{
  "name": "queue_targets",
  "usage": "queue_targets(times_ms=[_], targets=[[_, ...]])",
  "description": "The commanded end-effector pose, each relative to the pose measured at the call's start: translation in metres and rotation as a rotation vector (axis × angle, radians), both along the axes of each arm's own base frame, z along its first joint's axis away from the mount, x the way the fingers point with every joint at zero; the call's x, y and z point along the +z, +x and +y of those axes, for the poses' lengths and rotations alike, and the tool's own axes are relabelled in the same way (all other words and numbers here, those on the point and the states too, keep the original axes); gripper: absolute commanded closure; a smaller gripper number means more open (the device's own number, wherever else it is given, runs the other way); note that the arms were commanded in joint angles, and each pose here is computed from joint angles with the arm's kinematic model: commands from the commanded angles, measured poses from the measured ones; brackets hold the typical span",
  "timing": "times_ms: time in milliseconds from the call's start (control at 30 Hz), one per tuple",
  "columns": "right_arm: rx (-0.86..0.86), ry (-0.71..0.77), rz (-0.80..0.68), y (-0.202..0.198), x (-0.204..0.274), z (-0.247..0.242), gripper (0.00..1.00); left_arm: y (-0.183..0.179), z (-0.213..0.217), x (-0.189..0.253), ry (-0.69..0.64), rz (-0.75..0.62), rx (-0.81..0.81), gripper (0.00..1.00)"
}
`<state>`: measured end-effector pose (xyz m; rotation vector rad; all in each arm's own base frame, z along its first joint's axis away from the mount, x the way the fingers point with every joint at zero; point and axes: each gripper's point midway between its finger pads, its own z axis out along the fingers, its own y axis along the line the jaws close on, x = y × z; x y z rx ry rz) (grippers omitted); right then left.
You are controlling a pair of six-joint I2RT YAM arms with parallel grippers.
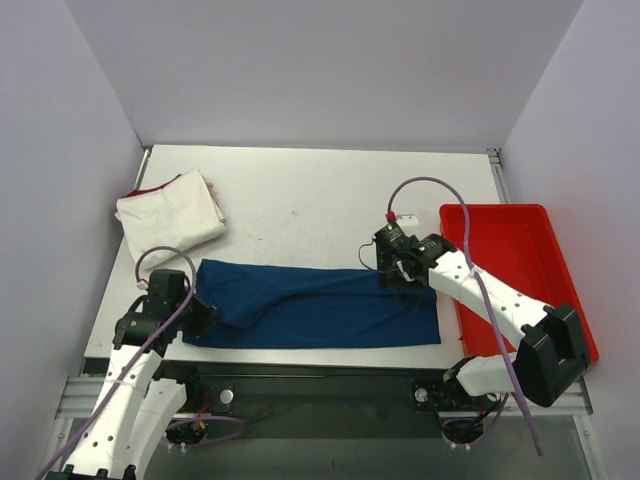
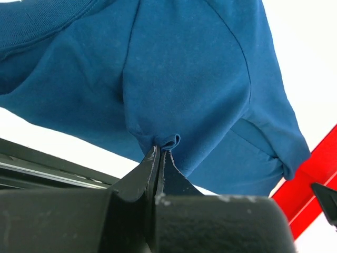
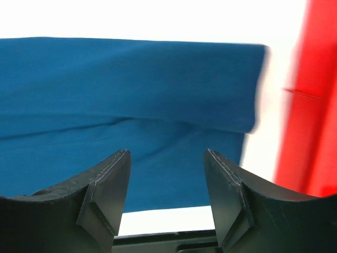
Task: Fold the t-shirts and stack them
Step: Fold the other side of the tshirt into a rectangle
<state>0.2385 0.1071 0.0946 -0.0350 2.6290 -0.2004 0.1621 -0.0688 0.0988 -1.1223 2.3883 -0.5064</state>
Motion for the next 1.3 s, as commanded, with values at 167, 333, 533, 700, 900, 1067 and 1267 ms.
queue_targets(times_ms=[167,333,533,700,900,1067,1267], targets=[[0.262,0.23,0.034,-0.003,0.013,0.11,0.49,0.047,0.01,0.001,0.116,-0.052,-0.102,1.0],[0.428,0.33,0.039,-0.021,0.024,0.19,0.53,0.072,0.019,-0.014,0.173,-0.001,-0.152,1.0],[0.563,0.423,0.069,-0.046,0.017,0.262,0.55,0.083,0.031,-0.037,0.187,0.001,-0.148,1.0],[0.601,0.481,0.051,-0.061,0.009,0.302,0.55,0.086,0.04,-0.053,0.155,0.032,-0.151,1.0],[0.596,0.531,0.046,-0.065,-0.005,0.339,0.55,0.087,0.039,-0.055,0.122,0.036,-0.181,1.0],[0.626,0.522,0.03,-0.07,-0.018,0.367,0.54,0.08,0.035,-0.058,0.096,0.042,-0.202,1.0],[0.624,0.497,0.037,-0.07,-0.037,0.382,0.54,0.075,0.03,-0.055,0.061,0.033,-0.213,1.0]])
